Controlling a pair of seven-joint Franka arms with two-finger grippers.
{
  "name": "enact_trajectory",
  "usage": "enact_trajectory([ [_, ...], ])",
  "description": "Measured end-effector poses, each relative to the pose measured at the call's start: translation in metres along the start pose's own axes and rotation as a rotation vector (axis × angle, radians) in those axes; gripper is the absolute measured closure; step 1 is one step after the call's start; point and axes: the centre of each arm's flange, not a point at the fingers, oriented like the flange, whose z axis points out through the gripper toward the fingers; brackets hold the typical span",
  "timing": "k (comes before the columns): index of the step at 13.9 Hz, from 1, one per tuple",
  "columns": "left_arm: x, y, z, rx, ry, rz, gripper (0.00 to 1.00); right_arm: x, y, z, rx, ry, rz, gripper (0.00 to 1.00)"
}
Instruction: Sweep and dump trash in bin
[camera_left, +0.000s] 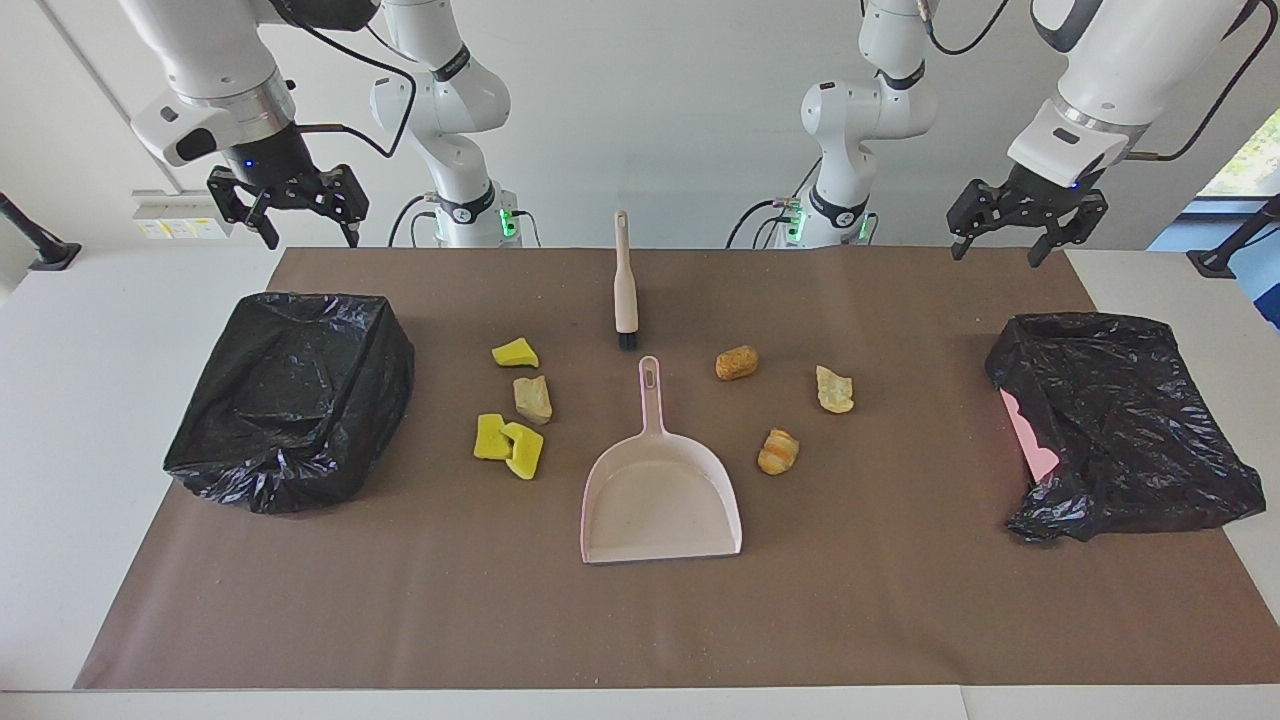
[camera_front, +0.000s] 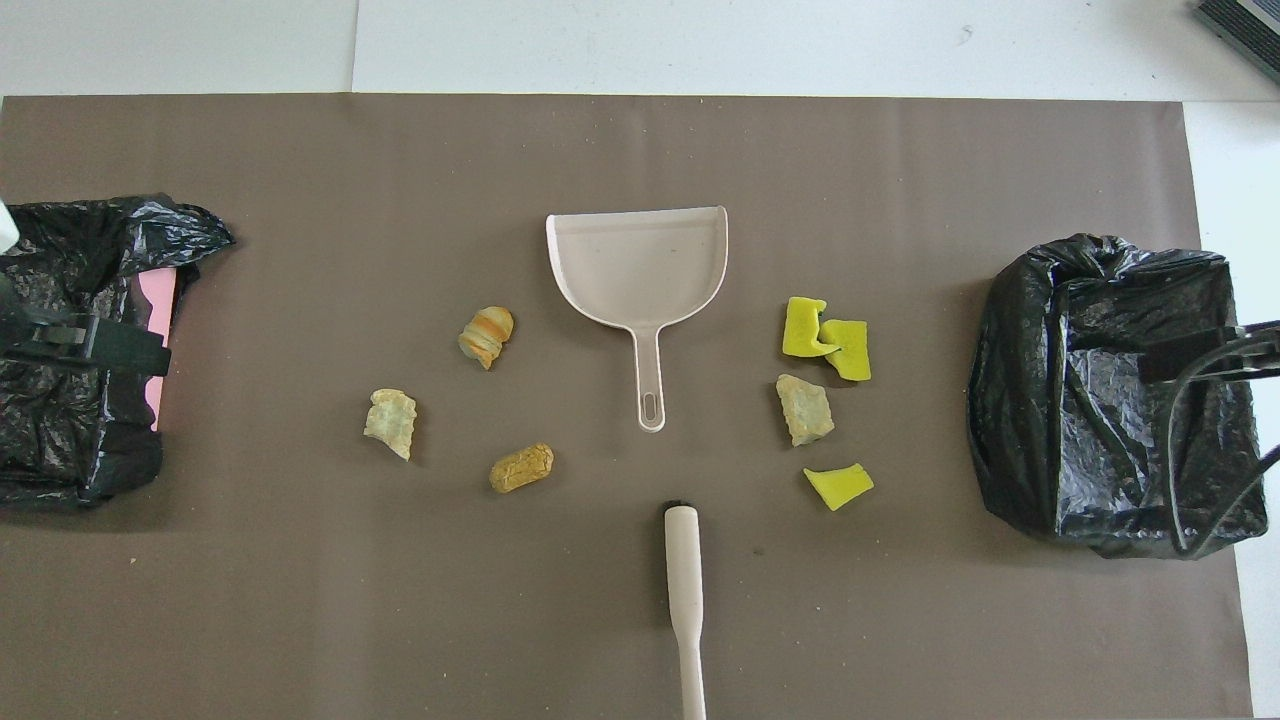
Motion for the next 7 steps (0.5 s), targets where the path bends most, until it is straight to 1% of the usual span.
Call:
enact_trajectory([
  [7,-0.0014,-0.0072,-0.0015,0.0,0.003,-0.012,0.0,0.0,0.0,0.0,0.0,0.0,0.0,0.0],
])
